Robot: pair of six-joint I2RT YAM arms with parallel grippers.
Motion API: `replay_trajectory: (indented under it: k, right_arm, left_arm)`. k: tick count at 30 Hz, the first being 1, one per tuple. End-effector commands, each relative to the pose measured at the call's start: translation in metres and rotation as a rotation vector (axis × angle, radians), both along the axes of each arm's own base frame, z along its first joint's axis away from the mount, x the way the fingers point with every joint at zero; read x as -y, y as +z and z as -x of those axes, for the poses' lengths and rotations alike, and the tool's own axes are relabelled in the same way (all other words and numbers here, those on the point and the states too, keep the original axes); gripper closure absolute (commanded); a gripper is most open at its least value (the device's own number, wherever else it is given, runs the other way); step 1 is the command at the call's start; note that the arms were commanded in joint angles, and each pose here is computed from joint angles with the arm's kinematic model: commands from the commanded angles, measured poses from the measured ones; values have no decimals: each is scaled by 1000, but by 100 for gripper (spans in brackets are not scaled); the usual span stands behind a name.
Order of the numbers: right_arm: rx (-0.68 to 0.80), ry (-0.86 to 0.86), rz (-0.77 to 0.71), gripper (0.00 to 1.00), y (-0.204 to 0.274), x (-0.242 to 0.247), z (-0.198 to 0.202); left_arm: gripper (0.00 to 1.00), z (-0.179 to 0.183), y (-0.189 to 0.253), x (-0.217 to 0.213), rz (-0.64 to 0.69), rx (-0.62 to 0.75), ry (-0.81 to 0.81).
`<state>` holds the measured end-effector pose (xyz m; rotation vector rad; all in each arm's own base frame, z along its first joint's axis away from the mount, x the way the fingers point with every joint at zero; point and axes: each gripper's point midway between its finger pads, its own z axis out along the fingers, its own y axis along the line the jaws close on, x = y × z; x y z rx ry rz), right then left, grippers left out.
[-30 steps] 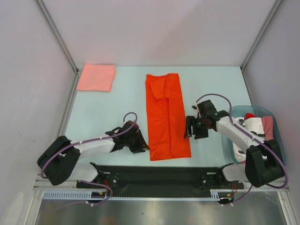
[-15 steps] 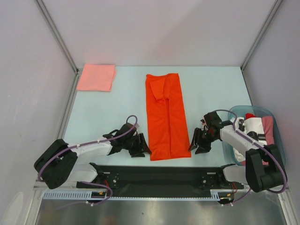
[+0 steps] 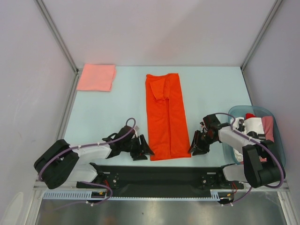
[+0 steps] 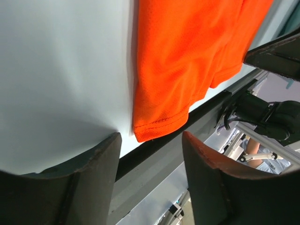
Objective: Fold and stack the t-shirts
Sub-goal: Fold the tshirt
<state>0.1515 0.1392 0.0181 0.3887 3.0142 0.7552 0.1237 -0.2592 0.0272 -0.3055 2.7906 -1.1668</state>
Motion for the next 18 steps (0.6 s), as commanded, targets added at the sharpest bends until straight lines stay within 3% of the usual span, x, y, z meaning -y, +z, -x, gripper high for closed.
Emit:
replay_trajectory:
  k: [1, 3, 18]
  right_arm:
    - [16, -5, -2, 62, -4, -2, -3]
    - [17, -2, -3, 62, -4, -3, -2]
    - [13, 0, 8, 64, -9, -3, 2]
  left_arm:
    - [39, 12, -31, -23, -153, -84, 34]
    - [43, 14, -35, -29, -206, -102, 41]
    - [50, 28, -56, -25, -236, -211, 19]
